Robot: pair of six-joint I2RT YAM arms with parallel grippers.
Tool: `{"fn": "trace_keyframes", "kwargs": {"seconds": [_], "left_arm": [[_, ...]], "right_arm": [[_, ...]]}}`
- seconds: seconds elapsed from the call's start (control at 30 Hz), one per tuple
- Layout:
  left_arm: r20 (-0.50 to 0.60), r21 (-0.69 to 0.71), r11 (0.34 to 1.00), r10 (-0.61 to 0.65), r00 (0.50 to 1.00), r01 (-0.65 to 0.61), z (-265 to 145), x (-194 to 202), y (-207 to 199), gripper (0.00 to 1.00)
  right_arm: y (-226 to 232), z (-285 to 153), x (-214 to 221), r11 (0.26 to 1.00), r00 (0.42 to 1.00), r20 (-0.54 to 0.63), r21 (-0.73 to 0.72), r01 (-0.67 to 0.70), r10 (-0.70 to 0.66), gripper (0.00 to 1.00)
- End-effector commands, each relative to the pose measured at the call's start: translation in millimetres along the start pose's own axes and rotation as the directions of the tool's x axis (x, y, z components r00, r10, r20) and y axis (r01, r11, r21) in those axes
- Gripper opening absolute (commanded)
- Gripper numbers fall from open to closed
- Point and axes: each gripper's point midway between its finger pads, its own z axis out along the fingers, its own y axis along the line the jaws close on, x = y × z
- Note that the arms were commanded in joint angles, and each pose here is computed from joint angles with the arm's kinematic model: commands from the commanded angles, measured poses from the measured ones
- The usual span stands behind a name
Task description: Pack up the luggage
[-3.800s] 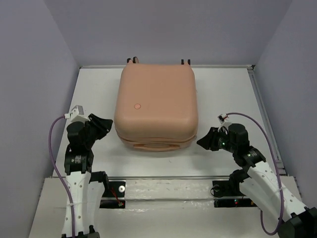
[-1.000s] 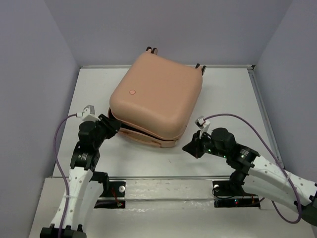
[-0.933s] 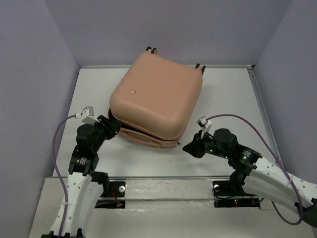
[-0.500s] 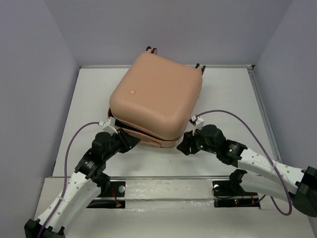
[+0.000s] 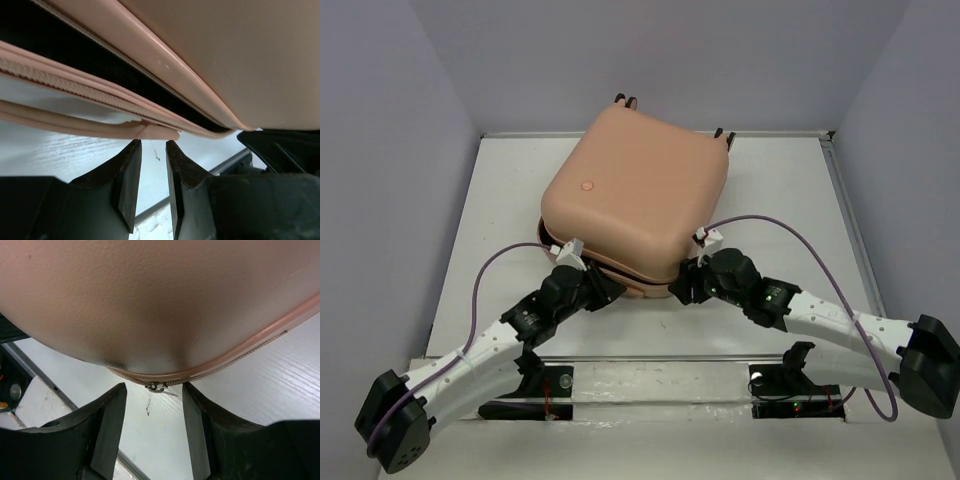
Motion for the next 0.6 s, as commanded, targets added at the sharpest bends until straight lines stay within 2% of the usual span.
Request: {"fn": "trace_keyframes", "kwargs": {"seconds": [0.0, 0.1, 0.13, 0.17, 0.3, 0.43, 0.57], "left_arm": [[0.102, 0.048, 0.999, -0.013, 0.995, 0.008, 10, -23, -19, 0.36], [0.101, 0.04, 0.999, -0.01, 0.995, 0.006, 15, -23, -20, 0.36], [0.098, 0.039, 0.999, -0.009, 0.995, 0.005, 17, -22, -20, 0.36], [0.098, 0.045, 0.999, -0.008, 0.995, 0.004, 17, -22, -21, 0.36], [0.103, 0.043, 0.999, -0.008, 0.995, 0.004, 19, -22, -22, 0.36], [0.109, 0.034, 0.999, -0.004, 0.994, 0.001, 21, -22, -19, 0.36], [0.116, 0.043, 0.999, -0.007, 0.993, 0.002, 25, -23, -22, 0.35]], "right_arm": [[3, 9, -44, 0.996, 0.985, 0.17, 0.076, -0.049, 0.036, 0.52], [0, 12, -44, 0.987, 0.975, 0.218, 0.144, -0.076, 0.043, 0.41], [-4, 12, -46, 0.981, 0.969, 0.241, 0.172, -0.093, 0.049, 0.31], [-2, 13, -47, 0.981, 0.965, 0.256, 0.167, -0.099, 0.054, 0.29], [-14, 14, -47, 0.965, 0.95, 0.305, 0.223, -0.141, 0.068, 0.07], [-20, 5, -47, 0.951, 0.937, 0.346, 0.27, -0.149, 0.049, 0.07], [-15, -7, -44, 0.958, 0.938, 0.344, 0.252, -0.138, 0.045, 0.07]]}}
